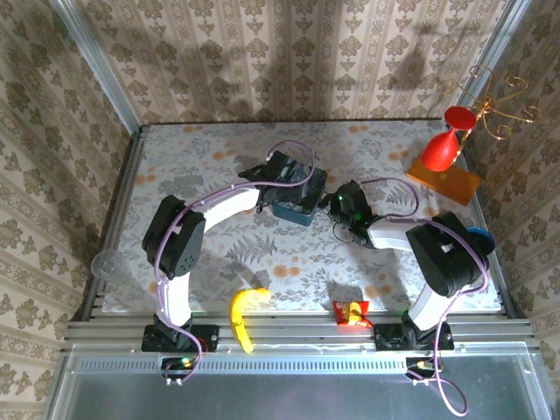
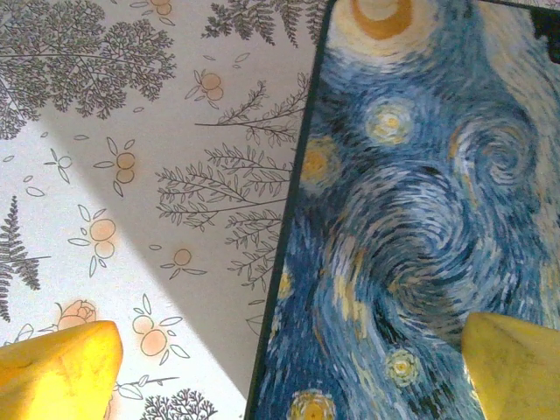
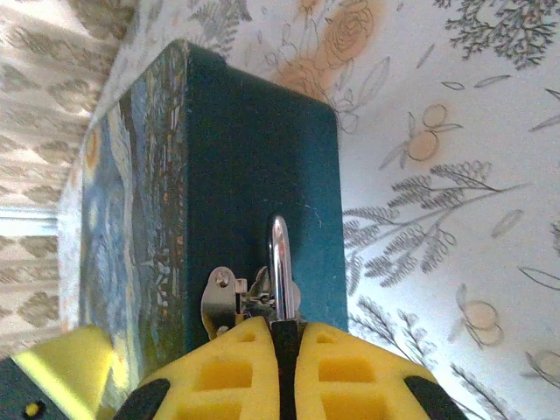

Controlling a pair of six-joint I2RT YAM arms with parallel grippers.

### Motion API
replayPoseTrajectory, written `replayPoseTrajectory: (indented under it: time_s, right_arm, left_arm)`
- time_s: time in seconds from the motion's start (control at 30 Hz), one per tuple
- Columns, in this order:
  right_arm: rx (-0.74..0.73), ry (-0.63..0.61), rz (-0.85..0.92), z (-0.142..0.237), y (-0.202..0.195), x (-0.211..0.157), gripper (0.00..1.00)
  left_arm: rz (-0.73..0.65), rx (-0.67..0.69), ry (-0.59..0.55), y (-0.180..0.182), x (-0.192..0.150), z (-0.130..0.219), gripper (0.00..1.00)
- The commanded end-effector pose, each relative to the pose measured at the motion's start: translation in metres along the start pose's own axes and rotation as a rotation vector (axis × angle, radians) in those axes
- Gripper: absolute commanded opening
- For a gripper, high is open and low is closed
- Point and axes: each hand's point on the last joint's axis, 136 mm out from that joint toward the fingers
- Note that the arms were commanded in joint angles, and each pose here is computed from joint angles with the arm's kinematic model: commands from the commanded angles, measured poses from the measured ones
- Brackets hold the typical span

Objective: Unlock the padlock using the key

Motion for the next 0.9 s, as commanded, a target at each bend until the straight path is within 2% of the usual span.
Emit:
replayPoseTrajectory:
  time_s: [0.0, 0.23, 0.4, 0.53, 0.73, 0.87]
  right_arm:
    - [-0.008, -0.049, 0.057, 0.02, -0.001, 0.024, 0.0]
    - [0.171, 0.035, 0.087, 0.044, 0.025, 0.034, 0.0]
    - [0.218, 0.05, 0.077, 0.053, 0.028, 0.036, 0.0]
    - [0.251, 0.085, 0.044, 0.047, 0.025, 0.026, 0.0]
    - [0.401, 0.174, -0.037, 0.039, 0.034, 0.004, 0.0]
    - [0.403, 0.205, -0.057, 0.037, 0.023, -0.006, 0.0]
  left_arm:
    - [-0.106, 0.209, 0.248, 0.063, -0.071, -0.017, 1.0]
    - [-0.1, 0.218, 0.252, 0.066, -0.07, -0.02, 1.0]
    - [-0.102, 0.222, 0.256, 0.067, -0.071, -0.022, 1.0]
    - [-0.099, 0.221, 0.255, 0.067, -0.07, -0.021, 1.0]
    - [-0.106, 0.223, 0.25, 0.067, -0.068, -0.02, 1.0]
    - [-0.107, 0.232, 0.256, 0.069, -0.07, -0.022, 1.0]
Point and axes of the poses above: each hand's point on the last joint's axis, 136 mm out from that joint toward the fingers, its own z axis back along the fingers, its own y axis along the line the jaws close on, x = y × z, and after that the axes turned 7 degrees about z, right-handed
